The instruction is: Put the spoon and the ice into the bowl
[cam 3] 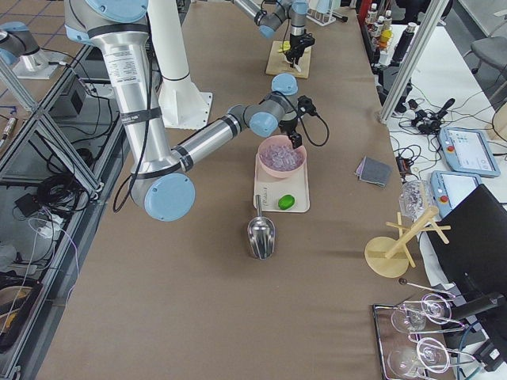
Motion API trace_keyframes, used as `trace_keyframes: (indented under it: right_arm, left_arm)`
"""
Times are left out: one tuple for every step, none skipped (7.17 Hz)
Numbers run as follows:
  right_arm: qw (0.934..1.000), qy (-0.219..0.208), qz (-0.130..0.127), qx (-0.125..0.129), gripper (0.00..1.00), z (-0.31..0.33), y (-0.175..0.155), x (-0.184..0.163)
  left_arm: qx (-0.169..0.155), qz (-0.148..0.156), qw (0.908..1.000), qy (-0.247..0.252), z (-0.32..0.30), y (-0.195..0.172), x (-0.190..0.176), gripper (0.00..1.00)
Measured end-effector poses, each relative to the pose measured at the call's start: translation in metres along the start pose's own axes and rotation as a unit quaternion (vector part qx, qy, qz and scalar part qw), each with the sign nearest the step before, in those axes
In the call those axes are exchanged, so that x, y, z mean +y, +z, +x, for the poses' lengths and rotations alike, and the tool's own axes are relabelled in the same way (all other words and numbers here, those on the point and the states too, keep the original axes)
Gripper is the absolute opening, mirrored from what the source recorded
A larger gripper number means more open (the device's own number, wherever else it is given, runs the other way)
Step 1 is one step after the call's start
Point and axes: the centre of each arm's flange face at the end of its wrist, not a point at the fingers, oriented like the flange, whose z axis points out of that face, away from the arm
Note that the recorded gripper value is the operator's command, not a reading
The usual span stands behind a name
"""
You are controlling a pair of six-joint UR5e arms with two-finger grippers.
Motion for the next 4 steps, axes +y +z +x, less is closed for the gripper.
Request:
trace_keyframes:
  right_arm:
    - [1.0, 0.0, 0.0, 0.0, 0.95, 0.0, 0.0, -0.001]
    - [1.0, 0.001, -0.001, 0.0, 0.95, 0.0, 0.001, -0.001]
    - [1.0, 0.001, -0.002, 0.0, 0.93, 0.0, 0.003, 0.0]
    - [1.0, 0.001, -0.005, 0.001, 0.9, 0.0, 0.007, 0.002]
  left_arm:
    - [0.001, 0.001, 1.0, 0.0, 0.001, 0.0, -0.002, 0.0]
    - [0.005, 0.008, 1.0, 0.001, 0.007, -0.006, -0.013, 0.0]
    - [0.01, 0.024, 0.9996, -0.011, 0.022, -0.019, -0.041, 0.0]
    - [0.02, 0.043, 0.9983, -0.034, 0.045, -0.033, -0.076, 0.0]
